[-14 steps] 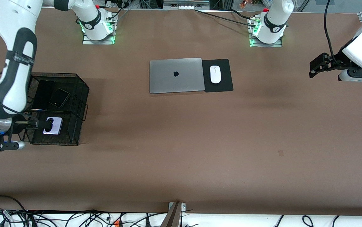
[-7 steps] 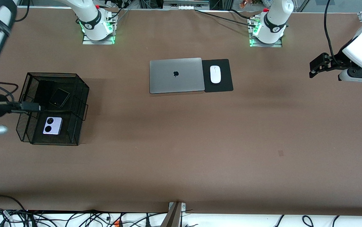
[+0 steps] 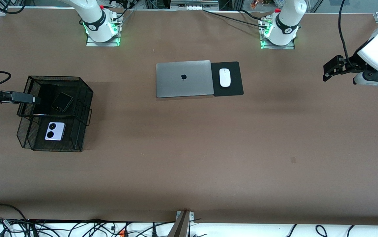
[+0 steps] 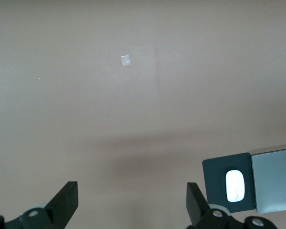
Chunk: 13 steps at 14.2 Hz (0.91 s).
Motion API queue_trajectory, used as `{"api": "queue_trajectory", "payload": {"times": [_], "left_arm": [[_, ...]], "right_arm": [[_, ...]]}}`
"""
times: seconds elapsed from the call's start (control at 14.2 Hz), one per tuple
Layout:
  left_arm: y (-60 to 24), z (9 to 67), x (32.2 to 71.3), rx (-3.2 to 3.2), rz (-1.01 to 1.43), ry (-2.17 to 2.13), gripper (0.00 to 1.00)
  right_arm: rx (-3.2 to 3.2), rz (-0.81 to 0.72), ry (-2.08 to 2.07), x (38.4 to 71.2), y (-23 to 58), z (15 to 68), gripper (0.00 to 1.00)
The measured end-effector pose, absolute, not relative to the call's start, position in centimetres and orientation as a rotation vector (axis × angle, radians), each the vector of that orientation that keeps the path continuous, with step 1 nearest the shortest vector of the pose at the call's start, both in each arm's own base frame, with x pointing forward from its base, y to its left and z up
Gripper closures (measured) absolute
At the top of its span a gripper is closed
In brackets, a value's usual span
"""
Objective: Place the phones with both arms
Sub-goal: 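Open the right gripper and raise it above the basket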
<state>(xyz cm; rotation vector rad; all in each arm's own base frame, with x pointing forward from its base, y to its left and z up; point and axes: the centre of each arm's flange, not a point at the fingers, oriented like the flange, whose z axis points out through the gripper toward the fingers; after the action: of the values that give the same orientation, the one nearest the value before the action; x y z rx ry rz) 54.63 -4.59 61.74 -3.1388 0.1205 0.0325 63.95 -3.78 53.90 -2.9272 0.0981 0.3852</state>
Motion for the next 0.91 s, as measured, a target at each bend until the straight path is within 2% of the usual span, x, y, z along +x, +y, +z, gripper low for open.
{"api": "queue_trajectory", "payload": {"times": [0.35, 0.63, 0.91], "left_arm": [[-4.6, 61.8, 54.8, -3.14, 0.013, 0.12, 0.0], [-4.6, 61.9, 54.9, -3.14, -0.002, 0.12, 0.0], [-4.6, 61.9, 54.9, -3.14, -0.003, 0.12, 0.0]], "right_arm": [[-2.982, 0.429, 0.077, 64.5, -2.4, 54.1, 0.0], [-3.025, 0.32, 0.03, 64.1, -2.3, 56.9, 0.0], [-3.072, 0.244, 0.071, 63.9, -0.7, 57.1, 0.0]]}}
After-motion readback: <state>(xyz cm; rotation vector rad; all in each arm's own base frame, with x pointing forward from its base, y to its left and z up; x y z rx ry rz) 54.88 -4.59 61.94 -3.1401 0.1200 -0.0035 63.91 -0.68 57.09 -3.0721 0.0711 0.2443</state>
